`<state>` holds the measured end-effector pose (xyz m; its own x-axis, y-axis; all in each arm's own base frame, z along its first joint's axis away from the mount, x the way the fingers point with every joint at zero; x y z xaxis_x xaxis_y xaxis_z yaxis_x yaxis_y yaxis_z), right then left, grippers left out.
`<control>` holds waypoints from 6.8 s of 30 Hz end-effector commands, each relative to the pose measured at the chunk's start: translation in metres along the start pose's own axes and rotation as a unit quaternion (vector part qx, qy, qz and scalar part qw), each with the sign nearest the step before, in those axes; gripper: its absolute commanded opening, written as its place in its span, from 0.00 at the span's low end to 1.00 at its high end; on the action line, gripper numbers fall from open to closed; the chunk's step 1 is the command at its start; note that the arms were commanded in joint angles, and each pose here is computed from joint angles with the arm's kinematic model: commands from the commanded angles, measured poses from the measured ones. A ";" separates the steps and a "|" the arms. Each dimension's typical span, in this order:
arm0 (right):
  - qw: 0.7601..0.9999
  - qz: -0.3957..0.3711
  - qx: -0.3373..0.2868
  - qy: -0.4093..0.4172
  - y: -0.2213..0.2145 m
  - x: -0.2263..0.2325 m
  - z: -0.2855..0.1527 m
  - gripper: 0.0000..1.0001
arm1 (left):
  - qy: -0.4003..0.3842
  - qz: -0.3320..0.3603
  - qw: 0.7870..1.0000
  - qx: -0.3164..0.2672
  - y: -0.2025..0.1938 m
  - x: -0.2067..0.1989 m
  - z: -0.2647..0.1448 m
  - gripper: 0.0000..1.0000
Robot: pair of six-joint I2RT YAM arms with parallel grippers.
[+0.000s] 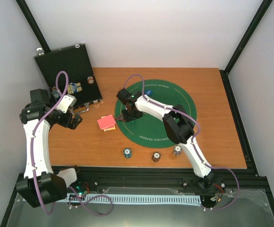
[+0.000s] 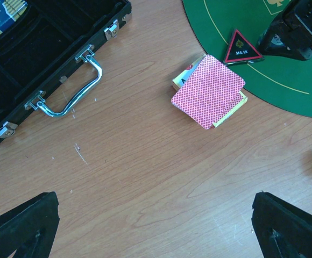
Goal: Distribute texas hold em gaming equipment
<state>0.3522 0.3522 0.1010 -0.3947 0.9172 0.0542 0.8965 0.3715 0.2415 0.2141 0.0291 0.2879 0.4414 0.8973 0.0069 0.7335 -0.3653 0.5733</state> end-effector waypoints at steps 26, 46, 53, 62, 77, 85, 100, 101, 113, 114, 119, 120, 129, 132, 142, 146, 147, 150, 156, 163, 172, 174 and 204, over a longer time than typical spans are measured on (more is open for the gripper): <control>0.995 -0.075 -0.062 0.018 -0.146 0.074 -0.108 0.76 | -0.003 0.018 1.000 -0.001 -0.005 -0.010 -0.011 1.00; 0.992 -0.124 -0.022 0.013 -0.178 0.109 -0.069 0.81 | 0.001 0.019 1.000 -0.009 -0.002 -0.013 -0.020 1.00; 0.993 -0.118 -0.017 0.017 -0.176 0.106 -0.062 0.76 | 0.000 0.017 1.000 -0.011 -0.003 -0.014 -0.020 1.00; 0.993 -0.117 -0.012 0.023 -0.176 0.106 -0.056 0.69 | 0.005 0.021 1.000 -0.011 -0.002 -0.014 -0.022 1.00; 0.994 -0.111 -0.010 0.017 -0.176 0.097 -0.053 0.54 | 0.007 0.023 1.000 -0.011 -0.003 -0.014 -0.023 1.00; 0.994 -0.110 -0.012 0.016 -0.176 0.096 -0.055 0.38 | 0.009 0.023 1.000 -0.013 -0.002 -0.014 -0.023 1.00; 0.993 -0.120 -0.019 0.006 -0.171 0.091 -0.072 0.29 | 0.014 0.026 0.999 -0.015 0.000 -0.013 -0.026 1.00; 0.992 -0.120 -0.024 0.004 -0.169 0.090 -0.076 0.29 | 0.014 0.027 0.999 -0.016 0.000 -0.013 -0.026 1.00; 0.994 -0.080 -0.070 0.000 -0.119 0.044 -0.128 0.29 | 0.013 0.029 0.999 -0.019 0.001 -0.014 -0.028 1.00; 0.995 -0.072 -0.076 0.001 -0.109 0.035 -0.131 0.29 | 0.012 0.029 0.999 -0.019 0.001 -0.014 -0.027 1.00; 0.995 -0.010 -0.100 -0.012 -0.056 -0.026 -0.139 0.29 | 0.010 0.027 0.999 -0.019 0.002 -0.014 -0.027 1.00; 0.995 0.002 -0.102 -0.013 -0.046 -0.038 -0.137 0.29 | 0.010 0.026 0.999 -0.018 0.002 -0.014 -0.027 1.00; 0.990 0.093 -0.098 -0.039 0.039 -0.139 -0.094 0.29 | 0.009 0.031 0.999 -0.010 -0.001 -0.013 -0.024 1.00; 0.989 0.116 -0.081 -0.047 0.055 -0.166 -0.064 0.28 | 0.003 0.031 0.999 -0.007 -0.003 -0.014 -0.020 1.00; 0.985 0.143 -0.084 -0.049 0.092 -0.209 -0.018 0.29 | -0.015 0.025 1.000 -0.002 -0.004 -0.012 -0.012 1.00; 0.985 0.147 -0.085 -0.039 0.097 -0.214 -0.006 0.30 | -0.016 0.023 1.000 0.003 -0.004 -0.010 -0.009 1.00; 0.985 0.147 -0.084 -0.038 0.097 -0.214 -0.003 0.30 | -0.016 0.023 1.000 0.004 -0.004 -0.010 -0.009 1.00; 0.984 0.151 -0.082 -0.038 0.097 -0.215 0.006 0.30 | -0.016 0.022 1.000 0.004 -0.004 -0.010 -0.009 1.00; 0.982 0.164 -0.077 -0.044 0.098 -0.218 0.017 0.46 | -0.017 0.020 1.000 0.000 -0.003 -0.011 -0.010 1.00; 0.980 0.171 -0.092 -0.051 0.101 -0.218 -0.022 0.71 | -0.029 0.014 0.999 0.002 -0.005 -0.012 -0.007 1.00; 0.980 0.143 -0.135 -0.038 0.064 -0.162 -0.118 0.75 | -0.023 0.009 1.000 -0.010 -0.005 -0.018 -0.017 1.00; 0.983 0.117 -0.136 -0.035 0.042 -0.128 -0.127 0.76 | -0.020 0.006 1.000 -0.009 -0.007 -0.020 -0.017 1.00; 0.996 -0.067 -0.046 0.045 -0.189 0.096 -0.075 0.77 | -0.007 0.013 1.000 -0.008 -0.017 -0.027 -0.023 1.00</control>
<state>0.1326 0.3475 0.1345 -0.5291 0.8461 0.0653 0.8134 0.4837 0.3231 0.1828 0.0182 0.2957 0.4627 0.8863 0.0193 0.7128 -0.3849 0.5864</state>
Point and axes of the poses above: each gripper's point midway between its finger pads, its own z axis out along the fingers, its own x axis along the line the jaws close on, y = z × x, the point moved 8 cm from there along -z, back along the fingers, and after that the axes turned 3 degrees about z, right-handed, at the moved point
